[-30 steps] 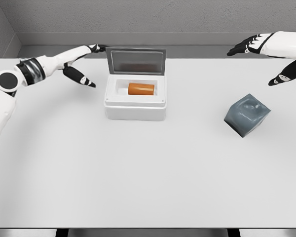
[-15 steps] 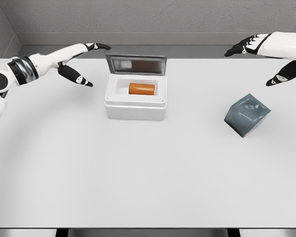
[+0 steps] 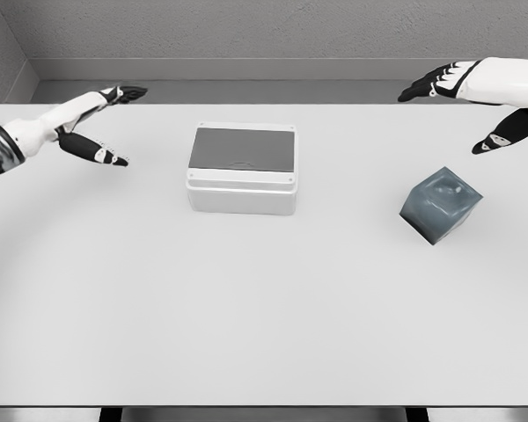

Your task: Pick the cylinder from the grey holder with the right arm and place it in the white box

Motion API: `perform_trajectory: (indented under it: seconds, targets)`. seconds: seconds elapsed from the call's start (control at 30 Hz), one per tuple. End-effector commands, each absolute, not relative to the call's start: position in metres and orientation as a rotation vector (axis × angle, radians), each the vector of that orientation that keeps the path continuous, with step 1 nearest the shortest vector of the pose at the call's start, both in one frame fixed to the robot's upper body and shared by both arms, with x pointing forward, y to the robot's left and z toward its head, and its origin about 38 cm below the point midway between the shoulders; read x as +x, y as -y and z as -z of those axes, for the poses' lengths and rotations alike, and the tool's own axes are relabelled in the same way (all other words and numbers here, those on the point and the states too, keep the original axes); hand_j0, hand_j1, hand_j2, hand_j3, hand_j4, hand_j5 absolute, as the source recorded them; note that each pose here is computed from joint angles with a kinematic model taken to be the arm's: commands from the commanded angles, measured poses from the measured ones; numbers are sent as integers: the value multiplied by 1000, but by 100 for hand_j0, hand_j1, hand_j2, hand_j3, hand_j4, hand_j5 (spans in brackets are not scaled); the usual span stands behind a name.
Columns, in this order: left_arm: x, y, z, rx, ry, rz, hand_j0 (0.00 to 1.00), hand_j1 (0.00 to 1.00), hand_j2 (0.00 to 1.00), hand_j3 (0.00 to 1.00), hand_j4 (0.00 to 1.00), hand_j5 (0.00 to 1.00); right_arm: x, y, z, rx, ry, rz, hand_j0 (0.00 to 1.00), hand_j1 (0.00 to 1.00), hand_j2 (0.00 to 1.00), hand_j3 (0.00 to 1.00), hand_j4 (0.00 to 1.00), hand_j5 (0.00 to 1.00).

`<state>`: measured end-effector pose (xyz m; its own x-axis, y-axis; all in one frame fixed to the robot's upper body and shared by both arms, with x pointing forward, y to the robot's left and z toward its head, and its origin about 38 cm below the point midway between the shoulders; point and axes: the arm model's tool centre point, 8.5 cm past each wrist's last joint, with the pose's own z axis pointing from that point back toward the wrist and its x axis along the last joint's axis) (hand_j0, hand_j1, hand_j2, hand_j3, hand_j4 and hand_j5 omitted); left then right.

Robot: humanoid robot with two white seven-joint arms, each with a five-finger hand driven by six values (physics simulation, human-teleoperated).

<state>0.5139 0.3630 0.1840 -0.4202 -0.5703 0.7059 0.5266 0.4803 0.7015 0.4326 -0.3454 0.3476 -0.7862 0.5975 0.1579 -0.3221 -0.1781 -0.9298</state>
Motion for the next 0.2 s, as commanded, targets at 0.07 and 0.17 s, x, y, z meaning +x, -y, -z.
perform_trajectory:
  seconds: [0.07,0.17]
  targets:
    - [509,-380,-185,39,1609,1149,100,100,100,100,100,100,430,338,-351,-310,1514,-2021,100,100,100,100,100,100]
    - [509,-380,-185,38,1607,1151,100,100,100,100,100,100,420,318,-350,-259,1546,-2072,100,100,100,100,100,100]
